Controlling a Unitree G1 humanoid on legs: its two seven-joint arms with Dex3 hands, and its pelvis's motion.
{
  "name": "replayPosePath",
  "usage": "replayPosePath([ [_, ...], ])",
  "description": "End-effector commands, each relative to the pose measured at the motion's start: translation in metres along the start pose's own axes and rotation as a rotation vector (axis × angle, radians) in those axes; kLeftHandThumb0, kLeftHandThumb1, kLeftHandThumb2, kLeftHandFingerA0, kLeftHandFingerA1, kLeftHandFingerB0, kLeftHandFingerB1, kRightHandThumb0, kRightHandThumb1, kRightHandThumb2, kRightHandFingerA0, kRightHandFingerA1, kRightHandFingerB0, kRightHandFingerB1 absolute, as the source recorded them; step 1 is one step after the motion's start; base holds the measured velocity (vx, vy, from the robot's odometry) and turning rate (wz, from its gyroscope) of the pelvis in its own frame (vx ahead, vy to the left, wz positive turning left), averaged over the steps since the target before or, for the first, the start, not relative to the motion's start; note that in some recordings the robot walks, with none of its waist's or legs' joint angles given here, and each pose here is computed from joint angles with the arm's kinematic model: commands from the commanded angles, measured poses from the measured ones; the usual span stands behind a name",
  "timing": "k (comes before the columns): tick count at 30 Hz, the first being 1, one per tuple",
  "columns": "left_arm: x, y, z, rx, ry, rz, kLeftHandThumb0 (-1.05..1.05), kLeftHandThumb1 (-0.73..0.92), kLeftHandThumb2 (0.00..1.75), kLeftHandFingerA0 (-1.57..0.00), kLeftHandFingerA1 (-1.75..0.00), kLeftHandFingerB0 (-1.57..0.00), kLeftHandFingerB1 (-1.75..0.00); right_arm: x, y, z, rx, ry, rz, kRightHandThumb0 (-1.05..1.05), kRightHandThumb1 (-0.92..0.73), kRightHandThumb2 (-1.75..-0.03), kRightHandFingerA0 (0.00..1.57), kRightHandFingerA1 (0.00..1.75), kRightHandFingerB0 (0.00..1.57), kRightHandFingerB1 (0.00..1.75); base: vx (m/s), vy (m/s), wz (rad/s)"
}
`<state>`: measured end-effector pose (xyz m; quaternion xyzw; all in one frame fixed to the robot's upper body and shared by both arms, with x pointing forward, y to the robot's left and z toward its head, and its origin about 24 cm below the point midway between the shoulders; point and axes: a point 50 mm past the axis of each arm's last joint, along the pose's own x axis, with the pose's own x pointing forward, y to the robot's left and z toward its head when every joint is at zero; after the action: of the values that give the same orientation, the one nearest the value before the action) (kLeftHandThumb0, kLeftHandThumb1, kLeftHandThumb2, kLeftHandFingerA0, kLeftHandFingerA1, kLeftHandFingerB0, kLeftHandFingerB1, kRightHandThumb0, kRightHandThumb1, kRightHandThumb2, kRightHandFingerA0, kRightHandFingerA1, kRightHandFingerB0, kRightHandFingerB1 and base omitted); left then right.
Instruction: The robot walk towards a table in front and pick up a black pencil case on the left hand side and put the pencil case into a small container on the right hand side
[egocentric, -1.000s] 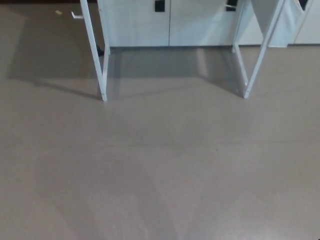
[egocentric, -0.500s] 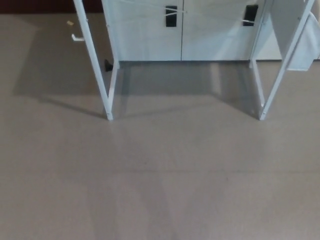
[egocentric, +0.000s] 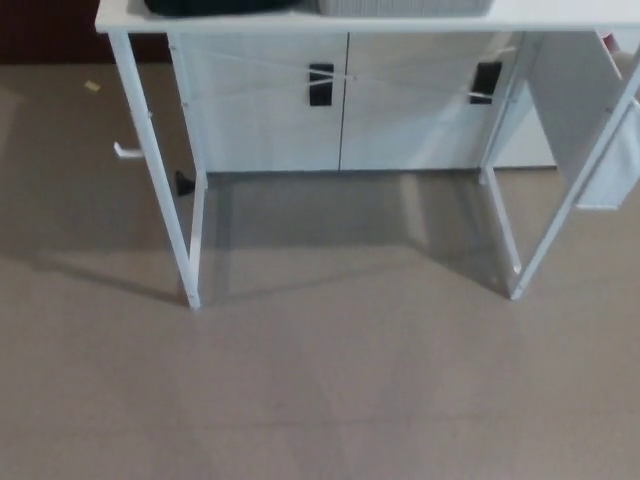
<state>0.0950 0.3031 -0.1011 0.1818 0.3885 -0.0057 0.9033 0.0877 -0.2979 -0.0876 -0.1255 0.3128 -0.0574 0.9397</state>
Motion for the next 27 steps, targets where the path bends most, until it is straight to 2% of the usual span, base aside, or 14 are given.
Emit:
replayPosePath([
  [1,0.0003,0.0009,-0.0004,-0.028,0.012,0.004,-0.62,0.73,0.62,-0.22,-0.36,-0.18,-0.3,0.0007,-0.0052,0.0026,0.005,-0.011,-0.015,-0.5,-0.8,-0.63,0.39,0.45,0.31,0.37,0.44,-0.072,0.1],
  [2,0.0002,0.0008,-0.0004,-0.025,0.012,0.008,-0.62,0.73,0.62,-0.22,-0.36,-0.18,-0.3,0.0005,-0.0051,0.0027,0.004,-0.012,-0.016,-0.5,-0.8,-0.63,0.39,0.45,0.31,0.37,0.46,-0.106,0.19],
  [3,0.0001,0.0009,-0.0005,-0.025,0.011,0.01,-0.62,0.72,0.61,-0.21,-0.37,-0.19,-0.31,0.0006,-0.0051,0.0029,0.004,-0.012,-0.015,-0.48,-0.6,-0.97,0.36,0.59,0.2,0.49,0.56,-0.113,0.39],
  [7,0.0013,0.0014,0.0,-0.035,0.007,0.005,-0.62,0.74,0.62,-0.19,-0.37,-0.17,-0.31,0.0008,-0.0057,0.0036,0.006,-0.014,-0.013,-0.49,-0.6,-0.96,0.35,0.58,0.22,0.49,0.56,0.006,0.54],
  [16,0.0045,0.0022,0.0024,-0.056,0.006,-0.002,-0.62,0.72,0.62,-0.2,-0.37,-0.18,-0.31,-0.0012,-0.0056,0.0024,0.009,-0.015,-0.022,-0.45,-0.6,-0.98,0.36,0.59,0.2,0.49,0.38,0.026,-0.14],
  [17,0.0044,0.0022,0.0027,-0.048,0.005,-0.001,-0.62,0.73,0.62,-0.21,-0.37,-0.18,-0.31,-0.0014,-0.0057,0.0024,0.006,-0.015,-0.021,-0.48,-0.81,-0.63,0.38,0.44,0.31,0.36,0.46,0.182,-0.28],
  [18,0.0047,0.0023,0.0029,-0.034,0.006,0.004,-0.62,0.73,0.61,-0.21,-0.37,-0.19,-0.31,-0.0016,-0.0058,0.0026,-0.002,-0.017,-0.02,-0.46,-0.6,-0.98,0.36,0.59,0.2,0.49,0.5,0.214,0.23],
  [21,0.006,0.0037,0.0045,-0.029,0.006,0.007,-0.62,0.73,0.62,-0.19,-0.37,-0.17,-0.31,0.0002,-0.0053,0.0044,0.001,-0.019,-0.021,-0.46,-0.6,-0.98,0.36,0.59,0.2,0.49,0.61,0.046,-0.43],
  [22,0.006,0.0041,0.0049,-0.023,0.006,0.006,-0.63,0.73,0.62,-0.18,-0.37,-0.17,-0.31,0.0005,-0.005,0.0049,0.005,-0.018,-0.024,-0.48,-0.81,-0.62,0.4,0.45,0.33,0.37,0.39,0.173,-0.03],
  [23,0.0059,0.0044,0.005,-0.018,0.005,0.006,-0.63,0.73,0.62,-0.18,-0.37,-0.17,-0.31,0.0004,-0.0048,0.0048,0.009,-0.016,-0.028,-0.48,-0.81,-0.62,0.4,0.45,0.33,0.37,0.3,0.145,-0.05],
  [24,0.0058,0.0043,0.005,-0.035,0.006,0.006,-0.63,0.71,0.61,-0.18,-0.37,-0.16,-0.31,0.0002,-0.0045,0.0049,0.017,-0.019,-0.024,-0.47,-0.82,-0.63,0.39,0.45,0.32,0.37,0.33,0.122,0.04],
  [25,0.006,0.005,0.0065,-0.036,0.002,0.013,-0.65,0.7,0.61,-0.2,-0.36,-0.19,-0.31,0.001,-0.0037,0.0064,0.014,-0.027,-0.022,-0.45,-0.6,-0.98,0.36,0.6,0.21,0.5,0.28,0.084,0.09],
  [27,0.0058,0.0049,0.0078,-0.038,-0.003,0.01,-0.65,0.7,0.61,-0.2,-0.37,-0.18,-0.31,0.0012,-0.0035,0.0072,0.006,-0.032,-0.019,-0.47,-0.6,-0.98,0.36,0.59,0.2,0.49,0.29,0.05,0.11],
])
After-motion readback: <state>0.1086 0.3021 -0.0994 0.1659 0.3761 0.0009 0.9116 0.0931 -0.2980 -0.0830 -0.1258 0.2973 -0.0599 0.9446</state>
